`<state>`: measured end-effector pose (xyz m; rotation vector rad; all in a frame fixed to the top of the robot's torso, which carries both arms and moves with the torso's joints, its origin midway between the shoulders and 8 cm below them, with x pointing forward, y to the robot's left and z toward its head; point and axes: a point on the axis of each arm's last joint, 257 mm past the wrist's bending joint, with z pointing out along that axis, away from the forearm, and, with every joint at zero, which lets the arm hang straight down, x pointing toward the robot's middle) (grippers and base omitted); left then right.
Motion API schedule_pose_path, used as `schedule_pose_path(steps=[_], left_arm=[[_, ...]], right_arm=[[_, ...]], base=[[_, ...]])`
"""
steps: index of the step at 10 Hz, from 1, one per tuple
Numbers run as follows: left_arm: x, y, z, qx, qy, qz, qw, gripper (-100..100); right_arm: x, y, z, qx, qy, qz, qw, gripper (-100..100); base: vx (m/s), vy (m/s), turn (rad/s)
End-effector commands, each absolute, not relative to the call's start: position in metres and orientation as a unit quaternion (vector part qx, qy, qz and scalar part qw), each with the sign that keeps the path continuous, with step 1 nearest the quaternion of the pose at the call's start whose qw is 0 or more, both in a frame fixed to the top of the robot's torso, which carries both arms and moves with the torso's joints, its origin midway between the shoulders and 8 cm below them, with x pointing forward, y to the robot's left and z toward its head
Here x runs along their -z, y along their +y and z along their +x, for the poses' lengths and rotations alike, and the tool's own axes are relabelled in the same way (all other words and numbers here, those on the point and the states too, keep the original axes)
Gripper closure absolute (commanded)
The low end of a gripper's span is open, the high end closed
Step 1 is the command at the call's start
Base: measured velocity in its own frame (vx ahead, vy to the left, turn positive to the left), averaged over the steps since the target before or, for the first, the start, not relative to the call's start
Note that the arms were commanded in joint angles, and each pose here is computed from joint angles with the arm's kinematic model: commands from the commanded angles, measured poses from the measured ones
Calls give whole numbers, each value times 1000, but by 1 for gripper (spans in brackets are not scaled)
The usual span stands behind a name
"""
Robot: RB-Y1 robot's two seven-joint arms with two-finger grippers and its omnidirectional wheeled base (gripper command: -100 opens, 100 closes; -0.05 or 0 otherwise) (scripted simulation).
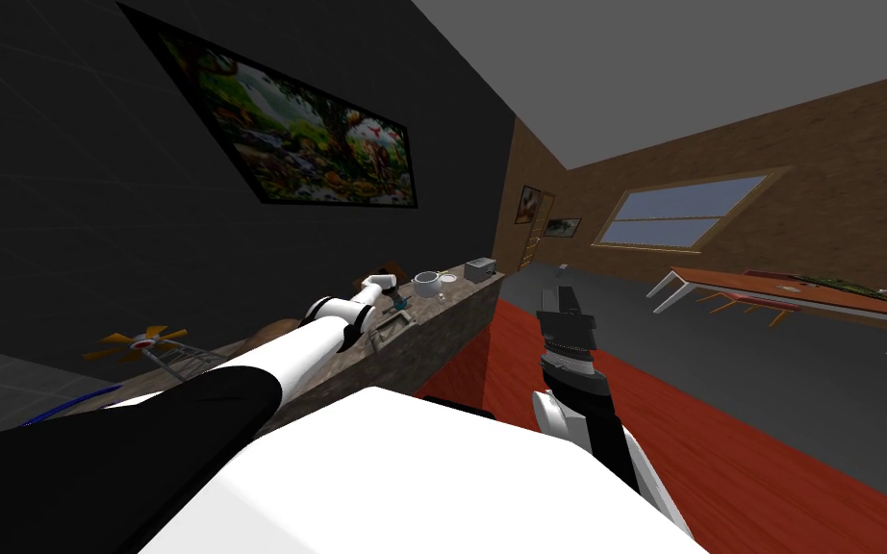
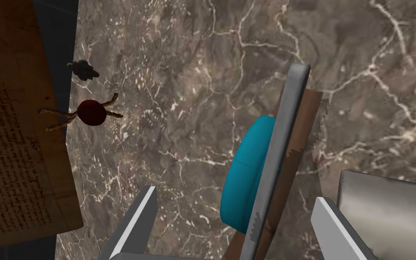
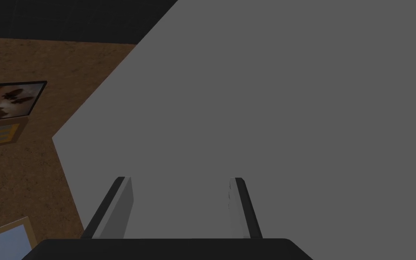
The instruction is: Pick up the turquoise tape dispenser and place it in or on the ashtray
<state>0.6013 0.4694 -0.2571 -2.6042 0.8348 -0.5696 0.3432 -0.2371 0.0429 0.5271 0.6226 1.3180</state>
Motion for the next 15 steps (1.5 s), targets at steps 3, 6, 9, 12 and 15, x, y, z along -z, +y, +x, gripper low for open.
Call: schedule_pose_path(steps=[3,6,9,12,15], left_arm=[[277,468,597,202,296,-917,173,-100],[273,467,598,201,296,-918,173,100],[273,467,598,201,297,-917,173,100],[264,469,600,201,295,-918,173,100],[260,477,605,212,299,-912,186,100]], right_arm=[[-43,-237,343,-595,281,238,714,0],[-43,-237,343,-595,281,238,714,0],[-43,-237,343,-595,281,238,714,0],[-43,-237,343,-595,281,238,714,0],[-43,-237,343,-595,281,238,714,0]], base=[[44,10,11],[14,4,0],[0,0,0],[-24,-6,-9],[-2,-41,30]])
